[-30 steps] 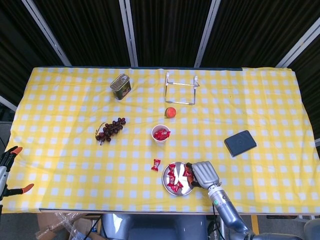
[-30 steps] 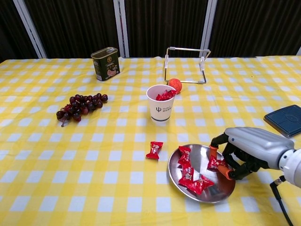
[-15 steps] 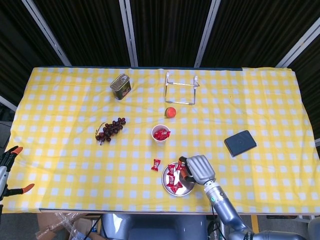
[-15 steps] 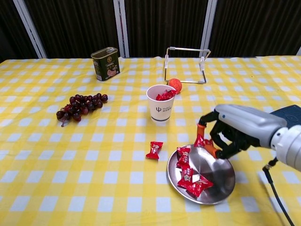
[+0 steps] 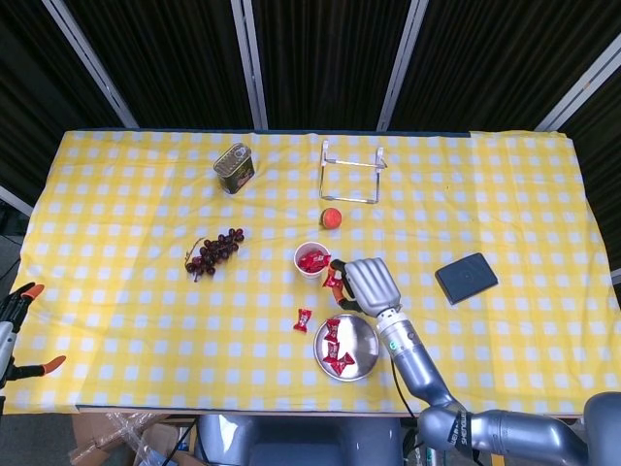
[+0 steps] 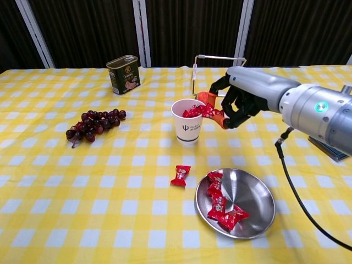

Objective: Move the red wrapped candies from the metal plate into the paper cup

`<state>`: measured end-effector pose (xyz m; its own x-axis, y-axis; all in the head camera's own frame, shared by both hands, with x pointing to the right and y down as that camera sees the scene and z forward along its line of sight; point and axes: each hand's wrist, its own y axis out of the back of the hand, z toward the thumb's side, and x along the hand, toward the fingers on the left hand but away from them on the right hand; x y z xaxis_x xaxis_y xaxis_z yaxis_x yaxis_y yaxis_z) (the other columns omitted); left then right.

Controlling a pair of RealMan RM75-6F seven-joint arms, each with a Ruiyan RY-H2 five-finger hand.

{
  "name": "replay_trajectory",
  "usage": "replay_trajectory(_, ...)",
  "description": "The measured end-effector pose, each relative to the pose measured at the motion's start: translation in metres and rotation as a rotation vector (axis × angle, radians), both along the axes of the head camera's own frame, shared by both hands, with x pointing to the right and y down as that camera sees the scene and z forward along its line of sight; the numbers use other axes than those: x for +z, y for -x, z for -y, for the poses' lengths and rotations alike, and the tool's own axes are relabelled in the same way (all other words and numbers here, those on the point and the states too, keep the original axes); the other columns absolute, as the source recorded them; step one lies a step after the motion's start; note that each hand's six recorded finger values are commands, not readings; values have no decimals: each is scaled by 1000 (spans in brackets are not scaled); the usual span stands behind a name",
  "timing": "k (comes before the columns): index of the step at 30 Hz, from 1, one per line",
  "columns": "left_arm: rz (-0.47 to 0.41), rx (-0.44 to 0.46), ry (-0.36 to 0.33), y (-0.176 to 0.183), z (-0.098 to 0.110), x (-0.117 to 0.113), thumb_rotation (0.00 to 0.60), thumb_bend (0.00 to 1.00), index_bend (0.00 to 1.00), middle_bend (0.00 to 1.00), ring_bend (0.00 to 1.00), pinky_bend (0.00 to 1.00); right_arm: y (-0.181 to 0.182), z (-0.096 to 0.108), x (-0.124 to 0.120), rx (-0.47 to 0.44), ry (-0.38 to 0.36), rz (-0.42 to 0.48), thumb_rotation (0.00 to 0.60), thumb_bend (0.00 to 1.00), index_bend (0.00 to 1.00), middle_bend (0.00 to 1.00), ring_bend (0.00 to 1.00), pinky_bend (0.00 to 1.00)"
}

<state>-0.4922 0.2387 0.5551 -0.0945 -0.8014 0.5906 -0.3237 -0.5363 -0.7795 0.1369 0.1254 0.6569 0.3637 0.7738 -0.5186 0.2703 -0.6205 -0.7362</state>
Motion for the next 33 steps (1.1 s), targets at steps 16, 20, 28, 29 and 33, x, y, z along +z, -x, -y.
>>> replay_trajectory(16, -10, -21, 29, 3, 1, 3, 600, 52, 0, 0, 0, 0, 24, 33, 34, 24, 3, -33, 600, 585, 566, 796, 923, 1000)
replay_trajectory(20, -13, -23, 32, 3, 1, 3, 600, 52, 0, 0, 0, 0, 30, 35, 37, 26, 3, -21, 600, 583, 555, 796, 923, 1000)
replay_trajectory(28, -13, -23, 35, 2, 1, 3, 600, 52, 0, 0, 0, 0, 30, 36, 36, 35, -21, -20, 600, 430, 375, 797, 919, 1000)
replay_trajectory(29, -13, -23, 35, 2, 1, 3, 600, 52, 0, 0, 0, 0, 30, 36, 35, 35, -26, -19, 600, 421, 355, 797, 918, 1000)
replay_trajectory(33, -12, -21, 36, 2, 1, 3, 600, 52, 0, 0, 0, 0, 30, 35, 29, 34, -38, -12, 600, 408, 326, 796, 917, 1000)
